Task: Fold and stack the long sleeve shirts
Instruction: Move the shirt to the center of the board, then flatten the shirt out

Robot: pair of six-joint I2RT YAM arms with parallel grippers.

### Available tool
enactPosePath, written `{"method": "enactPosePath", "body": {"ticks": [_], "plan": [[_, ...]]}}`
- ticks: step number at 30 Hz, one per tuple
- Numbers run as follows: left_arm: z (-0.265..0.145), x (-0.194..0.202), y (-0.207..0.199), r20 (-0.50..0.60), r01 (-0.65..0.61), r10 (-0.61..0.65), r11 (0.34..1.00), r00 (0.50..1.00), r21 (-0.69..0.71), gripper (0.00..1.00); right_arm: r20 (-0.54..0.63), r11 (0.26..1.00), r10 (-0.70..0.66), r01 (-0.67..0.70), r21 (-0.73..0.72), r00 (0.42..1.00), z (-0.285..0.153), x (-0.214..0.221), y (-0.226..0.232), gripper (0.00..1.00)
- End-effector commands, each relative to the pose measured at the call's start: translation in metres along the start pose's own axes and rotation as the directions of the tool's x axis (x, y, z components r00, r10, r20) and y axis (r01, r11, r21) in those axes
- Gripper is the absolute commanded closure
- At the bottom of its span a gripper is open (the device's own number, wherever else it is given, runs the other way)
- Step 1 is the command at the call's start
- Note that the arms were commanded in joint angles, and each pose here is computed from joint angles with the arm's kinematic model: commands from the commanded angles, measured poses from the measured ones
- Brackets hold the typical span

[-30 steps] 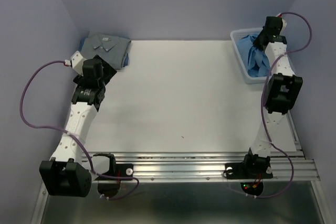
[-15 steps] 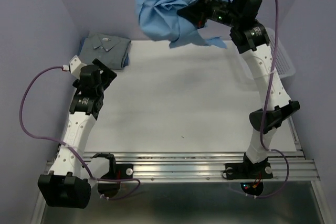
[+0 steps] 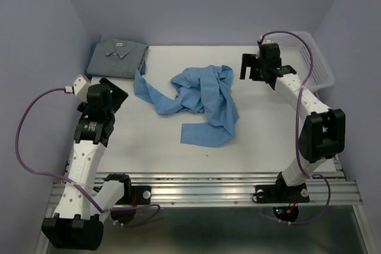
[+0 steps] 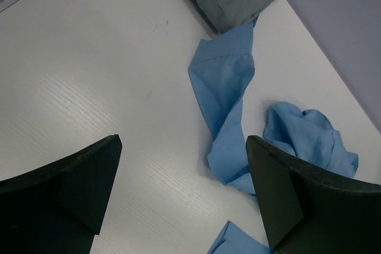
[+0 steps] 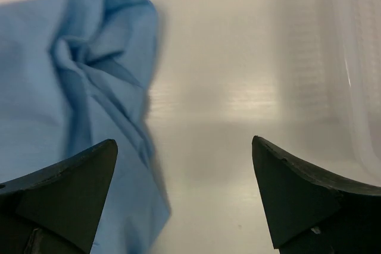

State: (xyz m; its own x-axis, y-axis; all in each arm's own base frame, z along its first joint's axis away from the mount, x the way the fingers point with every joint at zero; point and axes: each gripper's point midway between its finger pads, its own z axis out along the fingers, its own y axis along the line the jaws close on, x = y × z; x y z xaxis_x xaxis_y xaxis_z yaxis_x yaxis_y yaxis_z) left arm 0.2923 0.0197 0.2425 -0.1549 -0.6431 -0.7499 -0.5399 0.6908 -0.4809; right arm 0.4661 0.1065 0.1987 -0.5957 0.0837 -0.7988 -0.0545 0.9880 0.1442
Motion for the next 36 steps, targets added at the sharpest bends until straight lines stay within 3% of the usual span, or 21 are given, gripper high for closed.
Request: {"method": "enactPosePath", "body": {"ticks": [1, 5, 7, 10, 16, 18, 19, 21, 22, 23, 24, 27, 29, 31, 33, 36], "plan": [[0.004, 0.014, 0.005, -0.047, -0.036, 0.037, 0.999, 0.998, 0.008, 0.01, 0.094, 0.991, 0.052, -0.064, 0.120, 0.994, -0.036, -0.006, -0.022, 0.00], [0.018, 0.045, -0.029, -0.157, -0.052, 0.083, 0.979, 0.984, 0.197, 0.01, 0.074, 0.992, 0.102, -0.107, 0.063, 0.992, -0.044, 0.020, -0.016, 0.00], [0.021, 0.071, -0.054, -0.259, -0.043, 0.137, 0.940, 0.956, 0.337, 0.01, 0.036, 0.995, 0.099, -0.099, 0.003, 0.994, -0.044, 0.036, -0.007, 0.00], [0.023, 0.073, -0.095, -0.275, -0.039, 0.196, 0.871, 0.941, 0.489, 0.01, -0.022, 0.993, 0.097, -0.099, -0.065, 0.995, -0.046, 0.055, 0.003, 0.00], [0.063, 0.082, -0.148, -0.310, -0.071, 0.280, 0.834, 0.909, 0.547, 0.01, -0.104, 0.965, 0.030, -0.056, -0.258, 0.994, -0.063, 0.102, 0.039, 0.00], [0.080, 0.104, -0.155, -0.384, -0.049, 0.301, 0.837, 0.873, 0.546, 0.01, -0.133, 0.961, 0.004, -0.041, -0.274, 0.991, -0.071, 0.116, 0.043, 0.00], [0.081, 0.101, -0.171, -0.387, -0.032, 0.307, 0.818, 0.869, 0.574, 0.01, -0.147, 0.962, 0.002, -0.042, -0.270, 0.989, -0.072, 0.122, 0.042, 0.00], [0.100, 0.135, -0.183, -0.448, -0.026, 0.371, 0.792, 0.814, 0.610, 0.01, -0.174, 0.961, -0.014, -0.035, -0.274, 0.985, -0.078, 0.138, 0.045, 0.00], [0.094, 0.130, -0.196, -0.407, -0.043, 0.406, 0.750, 0.818, 0.660, 0.01, -0.183, 0.960, -0.013, -0.039, -0.277, 0.983, -0.080, 0.144, 0.047, 0.00], [0.111, 0.149, -0.193, -0.376, -0.111, 0.495, 0.707, 0.783, 0.699, 0.01, -0.193, 0.960, -0.007, -0.047, -0.275, 0.981, -0.082, 0.149, 0.046, 0.00], [0.116, 0.143, -0.205, -0.358, -0.129, 0.517, 0.689, 0.777, 0.713, 0.01, -0.206, 0.961, 0.007, -0.064, -0.270, 0.978, -0.084, 0.155, 0.044, 0.00], [0.152, 0.162, -0.205, -0.383, -0.177, 0.575, 0.690, 0.723, 0.702, 0.01, -0.250, 0.950, -0.001, -0.077, -0.301, 0.968, -0.091, 0.169, 0.051, 0.00], [0.166, 0.184, -0.204, -0.385, -0.178, 0.622, 0.651, 0.682, 0.738, 0.01, -0.272, 0.945, -0.010, -0.079, -0.317, 0.962, -0.096, 0.178, 0.053, 0.00], [0.180, 0.184, -0.213, -0.327, -0.222, 0.660, 0.606, 0.676, 0.764, 0.01, -0.299, 0.951, 0.009, -0.101, -0.294, 0.954, -0.098, 0.186, 0.050, 0.00], [0.202, 0.205, -0.191, -0.375, -0.242, 0.690, 0.622, 0.618, 0.745, 0.01, -0.315, 0.953, 0.015, -0.109, -0.284, 0.949, -0.099, 0.192, 0.051, 0.00], [0.204, 0.215, -0.187, -0.350, -0.211, 0.729, 0.556, 0.589, 0.804, 0.01, -0.318, 0.950, 0.023, -0.120, -0.288, 0.948, -0.097, 0.199, 0.053, 0.00]]}}
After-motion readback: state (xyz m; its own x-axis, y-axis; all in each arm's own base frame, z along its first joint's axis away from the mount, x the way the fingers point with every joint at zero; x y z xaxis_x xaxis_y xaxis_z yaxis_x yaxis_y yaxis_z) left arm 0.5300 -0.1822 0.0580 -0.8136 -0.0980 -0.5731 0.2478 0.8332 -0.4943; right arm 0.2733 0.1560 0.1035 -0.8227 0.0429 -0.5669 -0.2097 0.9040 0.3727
